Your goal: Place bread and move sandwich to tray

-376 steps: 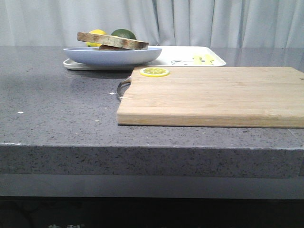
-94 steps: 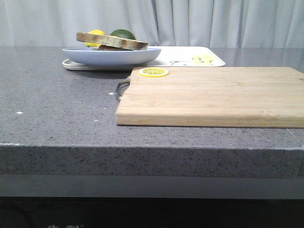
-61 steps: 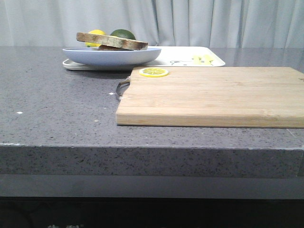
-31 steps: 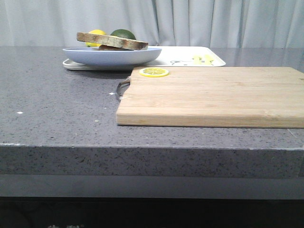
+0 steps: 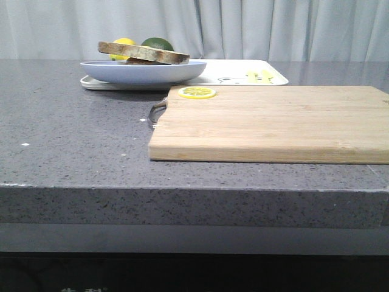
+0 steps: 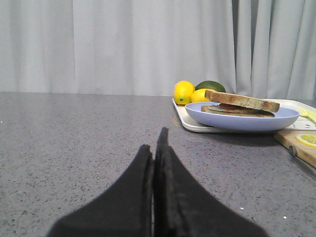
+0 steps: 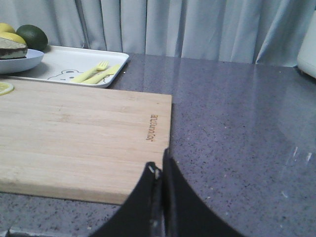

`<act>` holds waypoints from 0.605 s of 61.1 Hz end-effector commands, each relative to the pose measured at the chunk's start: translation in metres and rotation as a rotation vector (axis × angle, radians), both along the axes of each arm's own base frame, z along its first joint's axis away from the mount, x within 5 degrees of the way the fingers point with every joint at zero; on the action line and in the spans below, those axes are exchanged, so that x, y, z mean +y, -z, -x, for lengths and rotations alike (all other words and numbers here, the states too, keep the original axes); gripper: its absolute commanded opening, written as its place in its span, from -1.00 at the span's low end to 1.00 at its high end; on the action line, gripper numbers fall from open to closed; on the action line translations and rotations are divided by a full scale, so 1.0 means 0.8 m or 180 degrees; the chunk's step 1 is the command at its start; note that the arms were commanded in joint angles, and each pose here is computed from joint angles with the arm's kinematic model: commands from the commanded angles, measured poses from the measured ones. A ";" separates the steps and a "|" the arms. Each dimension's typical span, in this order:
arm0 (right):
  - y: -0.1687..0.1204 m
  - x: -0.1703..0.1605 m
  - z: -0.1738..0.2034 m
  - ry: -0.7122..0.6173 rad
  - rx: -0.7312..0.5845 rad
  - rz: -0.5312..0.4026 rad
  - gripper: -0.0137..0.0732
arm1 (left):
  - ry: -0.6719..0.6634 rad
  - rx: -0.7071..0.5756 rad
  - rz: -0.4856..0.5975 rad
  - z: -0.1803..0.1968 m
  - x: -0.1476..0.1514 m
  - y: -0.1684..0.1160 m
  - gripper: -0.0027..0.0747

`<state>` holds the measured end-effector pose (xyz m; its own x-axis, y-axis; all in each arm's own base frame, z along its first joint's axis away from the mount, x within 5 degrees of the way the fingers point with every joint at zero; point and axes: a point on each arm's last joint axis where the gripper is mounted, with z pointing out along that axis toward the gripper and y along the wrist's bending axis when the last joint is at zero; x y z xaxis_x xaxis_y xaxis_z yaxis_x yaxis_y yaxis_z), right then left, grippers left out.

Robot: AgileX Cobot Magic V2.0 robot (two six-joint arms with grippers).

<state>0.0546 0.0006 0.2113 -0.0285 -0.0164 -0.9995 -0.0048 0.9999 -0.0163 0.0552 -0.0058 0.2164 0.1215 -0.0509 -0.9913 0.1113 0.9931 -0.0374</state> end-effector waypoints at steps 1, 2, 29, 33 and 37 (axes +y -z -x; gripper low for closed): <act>-0.006 -0.001 0.002 0.0045 -0.0444 0.0061 -0.96 | -0.0028 -0.0298 0.0099 0.004 0.002 -0.008 -0.98; -0.004 -0.001 0.002 0.0048 -0.0464 0.0061 -0.96 | -0.0028 -0.0298 0.0099 0.004 0.002 -0.008 -0.98; 0.004 -0.001 0.000 0.0049 -0.0430 0.0058 -0.96 | -0.0028 -0.0292 0.0099 0.003 0.002 -0.008 -0.98; 0.004 -0.001 0.000 0.0049 -0.0430 0.0058 -0.96 | -0.0028 -0.0292 0.0099 0.003 0.002 -0.008 -0.98; 0.004 -0.001 0.000 0.0052 -0.0430 0.0058 -0.96 | -0.0028 -0.0292 0.0099 0.003 0.002 -0.008 -0.98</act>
<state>0.0570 0.0002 0.1970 -0.0128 -0.0182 -0.9998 -0.0004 0.9998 -0.0182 0.0552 -0.0058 0.2164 0.1214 -0.0518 -0.9912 0.1114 0.9930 -0.0383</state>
